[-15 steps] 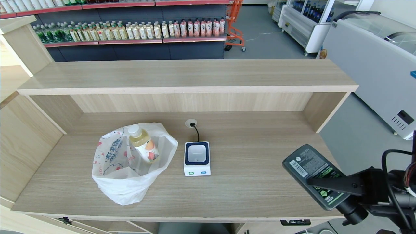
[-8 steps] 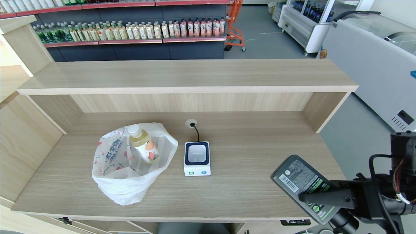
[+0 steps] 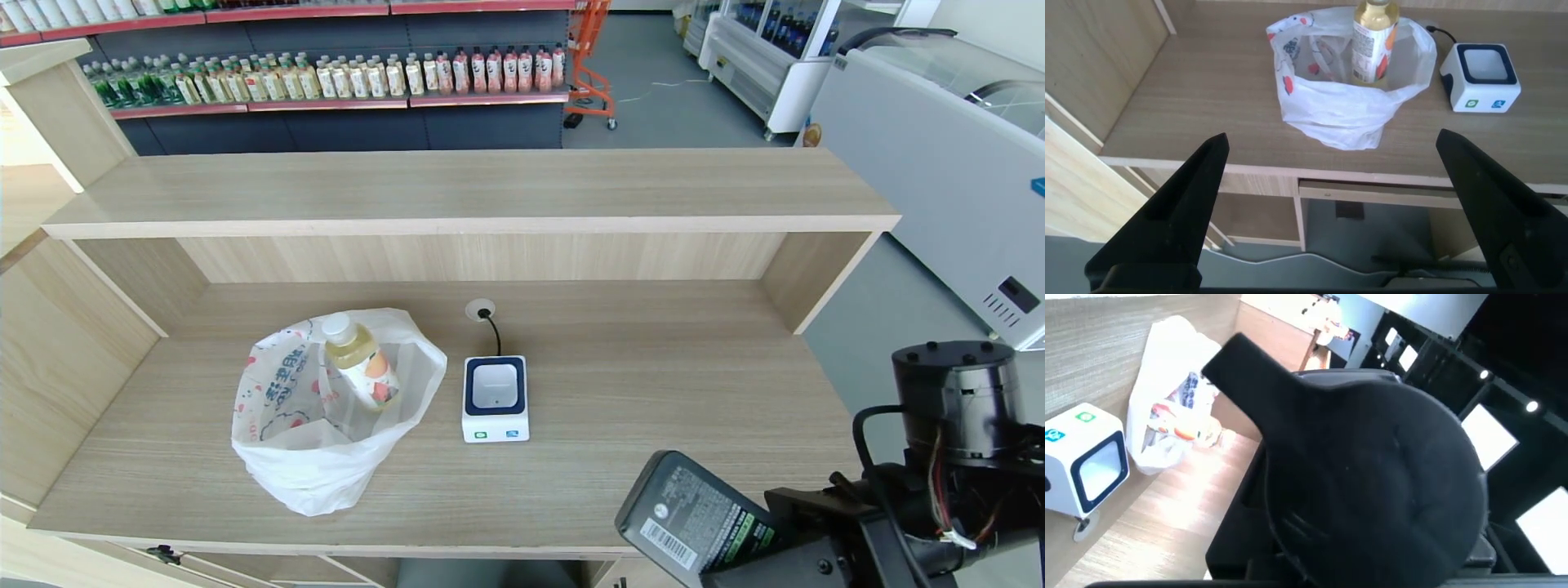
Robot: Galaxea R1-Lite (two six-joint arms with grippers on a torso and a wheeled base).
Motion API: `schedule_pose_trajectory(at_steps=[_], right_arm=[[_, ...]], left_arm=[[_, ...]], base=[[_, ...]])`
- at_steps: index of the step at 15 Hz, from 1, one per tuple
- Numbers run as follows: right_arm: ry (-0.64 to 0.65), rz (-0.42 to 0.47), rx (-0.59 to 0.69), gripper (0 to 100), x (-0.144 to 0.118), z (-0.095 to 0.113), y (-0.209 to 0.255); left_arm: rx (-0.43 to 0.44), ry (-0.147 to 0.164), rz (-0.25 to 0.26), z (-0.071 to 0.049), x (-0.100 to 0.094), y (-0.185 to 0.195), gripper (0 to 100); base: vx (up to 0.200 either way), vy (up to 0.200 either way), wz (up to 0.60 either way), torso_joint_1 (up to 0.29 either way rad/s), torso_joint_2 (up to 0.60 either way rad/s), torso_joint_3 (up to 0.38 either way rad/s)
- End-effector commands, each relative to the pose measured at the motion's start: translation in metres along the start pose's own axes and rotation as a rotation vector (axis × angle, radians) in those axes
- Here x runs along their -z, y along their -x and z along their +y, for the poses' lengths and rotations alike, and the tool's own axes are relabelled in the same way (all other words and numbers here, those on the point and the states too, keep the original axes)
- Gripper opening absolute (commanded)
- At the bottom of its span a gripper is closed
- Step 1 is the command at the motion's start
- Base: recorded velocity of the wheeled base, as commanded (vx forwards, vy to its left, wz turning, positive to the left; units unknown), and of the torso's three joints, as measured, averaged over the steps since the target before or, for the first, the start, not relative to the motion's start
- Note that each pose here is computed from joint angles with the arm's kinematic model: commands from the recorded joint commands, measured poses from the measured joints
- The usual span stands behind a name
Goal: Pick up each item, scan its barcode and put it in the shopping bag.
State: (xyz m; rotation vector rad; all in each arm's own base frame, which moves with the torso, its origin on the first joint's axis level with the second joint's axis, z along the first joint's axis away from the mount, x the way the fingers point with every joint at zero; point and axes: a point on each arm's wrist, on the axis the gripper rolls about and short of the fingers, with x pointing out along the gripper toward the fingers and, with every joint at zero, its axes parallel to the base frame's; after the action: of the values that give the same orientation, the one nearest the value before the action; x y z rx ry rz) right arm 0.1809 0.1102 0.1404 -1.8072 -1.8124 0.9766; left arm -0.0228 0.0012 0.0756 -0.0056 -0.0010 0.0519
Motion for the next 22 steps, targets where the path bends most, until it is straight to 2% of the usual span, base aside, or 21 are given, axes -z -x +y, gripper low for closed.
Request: schedule_pose_trajectory(at_steps=[1, 5, 11, 22], right_arm=[[0.031, -0.010, 0.004, 0, -0.004, 0.000, -0.001], [0.004, -0.018, 0.000, 0, -0.007, 0.004, -0.002], [-0.060, -0.036, -0.008, 0, -0.003, 0.022, -0.009], [-0.043, -0.057, 0.025, 0, 0.025, 0.040, -0.033]], left_arm=[[0.000, 0.001, -0.001, 0.000, 0.000, 0.000, 100], [0.000, 0.001, -0.001, 0.000, 0.000, 0.000, 100], [0.000, 0.001, -0.001, 0.000, 0.000, 0.000, 100], [0.000, 0.001, -0.001, 0.000, 0.000, 0.000, 100]], base=[[0.000, 0.000, 0.00, 0.000, 0.00, 0.000], [0.000, 0.000, 0.00, 0.000, 0.00, 0.000], [0.000, 0.000, 0.00, 0.000, 0.00, 0.000], [0.000, 0.000, 0.00, 0.000, 0.00, 0.000]])
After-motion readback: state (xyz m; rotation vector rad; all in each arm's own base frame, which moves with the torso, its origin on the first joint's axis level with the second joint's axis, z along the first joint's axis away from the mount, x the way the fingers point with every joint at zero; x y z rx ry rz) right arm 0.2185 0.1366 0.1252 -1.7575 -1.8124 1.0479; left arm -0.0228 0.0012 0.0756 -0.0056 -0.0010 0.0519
